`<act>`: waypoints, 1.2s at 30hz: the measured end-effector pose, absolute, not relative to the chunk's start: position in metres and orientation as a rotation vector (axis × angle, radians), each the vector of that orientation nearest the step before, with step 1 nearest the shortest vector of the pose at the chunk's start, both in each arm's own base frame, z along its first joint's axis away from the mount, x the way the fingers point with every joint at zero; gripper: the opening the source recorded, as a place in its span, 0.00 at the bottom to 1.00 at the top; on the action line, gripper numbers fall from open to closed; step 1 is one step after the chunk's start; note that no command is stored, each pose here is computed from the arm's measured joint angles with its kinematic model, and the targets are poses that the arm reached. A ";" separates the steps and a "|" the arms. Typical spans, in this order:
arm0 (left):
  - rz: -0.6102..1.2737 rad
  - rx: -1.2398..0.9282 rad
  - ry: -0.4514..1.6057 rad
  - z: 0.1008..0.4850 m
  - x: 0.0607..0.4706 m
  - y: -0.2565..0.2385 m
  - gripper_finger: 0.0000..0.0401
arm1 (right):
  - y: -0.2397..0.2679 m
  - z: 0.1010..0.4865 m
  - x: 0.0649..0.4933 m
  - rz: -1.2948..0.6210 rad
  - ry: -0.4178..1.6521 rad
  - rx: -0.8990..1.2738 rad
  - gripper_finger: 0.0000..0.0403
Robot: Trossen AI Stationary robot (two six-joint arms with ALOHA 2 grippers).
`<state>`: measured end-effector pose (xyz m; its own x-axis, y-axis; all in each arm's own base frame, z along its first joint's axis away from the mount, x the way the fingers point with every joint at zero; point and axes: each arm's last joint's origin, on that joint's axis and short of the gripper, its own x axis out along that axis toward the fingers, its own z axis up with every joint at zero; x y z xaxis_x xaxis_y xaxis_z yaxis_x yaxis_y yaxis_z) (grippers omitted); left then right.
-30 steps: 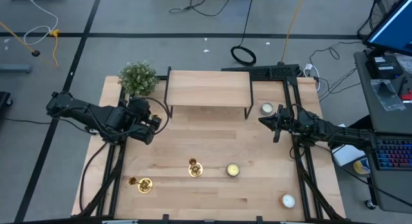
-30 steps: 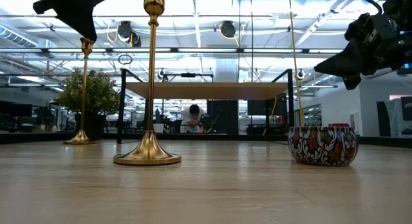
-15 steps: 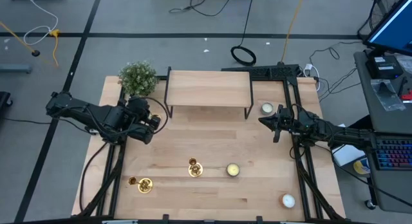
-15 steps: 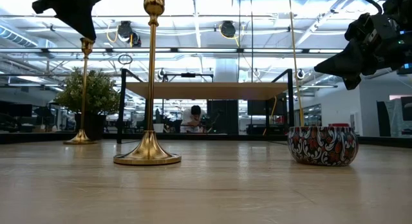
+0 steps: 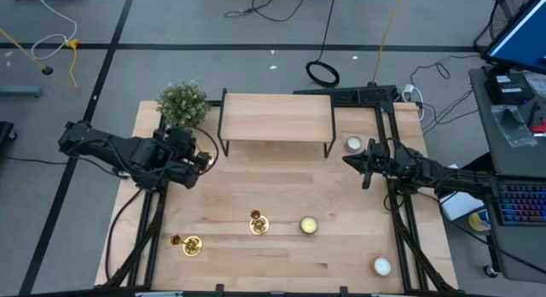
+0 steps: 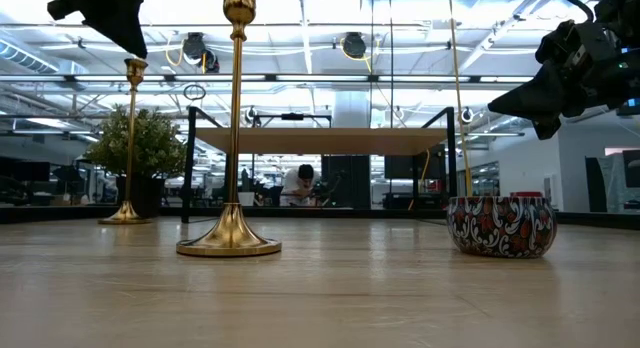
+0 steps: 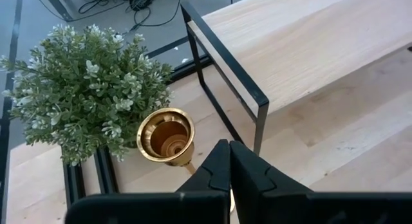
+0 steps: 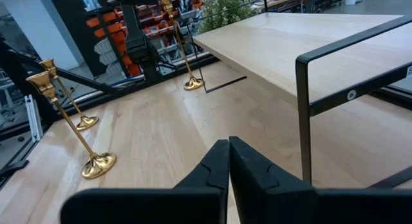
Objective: Pick & Place candle stick holders
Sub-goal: Put the top gold candle holder on the shelf
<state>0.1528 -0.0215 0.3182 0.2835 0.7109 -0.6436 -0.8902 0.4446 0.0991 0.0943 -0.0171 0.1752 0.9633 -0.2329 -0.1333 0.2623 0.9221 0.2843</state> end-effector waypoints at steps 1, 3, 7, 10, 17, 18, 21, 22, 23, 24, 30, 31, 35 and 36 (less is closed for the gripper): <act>1.092 -0.309 0.678 0.318 0.153 -0.022 0.01 | -0.017 0.175 0.094 -0.255 0.098 0.305 0.01; 1.083 -0.320 0.667 0.319 0.155 -0.022 0.01 | -0.017 0.175 0.094 -0.255 0.098 0.305 0.01; 1.058 -0.362 0.649 0.321 0.154 -0.022 0.00 | -0.017 0.175 0.094 -0.255 0.098 0.305 0.01; 1.030 -0.404 0.631 0.325 0.150 -0.021 0.01 | -0.017 0.175 0.094 -0.254 0.098 0.305 0.01; 0.965 -0.535 0.621 0.333 0.134 -0.019 0.05 | -0.017 0.175 0.094 -0.251 0.098 0.305 0.01; 0.954 -0.550 0.627 0.334 0.133 -0.019 0.04 | -0.017 0.175 0.094 -0.251 0.098 0.305 0.01; 0.926 -0.587 0.654 0.334 0.131 -0.019 0.03 | -0.017 0.175 0.094 -0.251 0.098 0.305 0.01; 0.918 -0.596 0.664 0.334 0.131 -0.019 0.02 | -0.017 0.175 0.094 -0.251 0.098 0.305 0.01; 0.910 -0.605 0.676 0.334 0.131 -0.020 0.01 | -0.017 0.175 0.094 -0.251 0.098 0.305 0.01; 0.900 -0.616 0.692 0.333 0.131 -0.020 0.01 | -0.017 0.175 0.094 -0.251 0.098 0.305 0.01; 0.871 -0.637 0.738 0.332 0.131 -0.022 0.04 | -0.017 0.175 0.094 -0.251 0.098 0.305 0.01; 0.872 -0.636 0.738 0.332 0.131 -0.022 0.05 | -0.017 0.175 0.094 -0.251 0.099 0.305 0.01; 0.881 -0.637 0.743 0.332 0.130 -0.021 0.10 | -0.017 0.175 0.094 -0.251 0.099 0.305 0.01; 0.885 -0.640 0.743 0.332 0.130 -0.021 0.11 | -0.017 0.175 0.094 -0.251 0.098 0.305 0.01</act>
<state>0.1296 -0.0212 0.3318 0.4237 0.4440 -0.7895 -0.8544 0.4853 -0.1855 0.0943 -0.0170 0.1752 0.9642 -0.2292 -0.1336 0.2589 0.9230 0.2848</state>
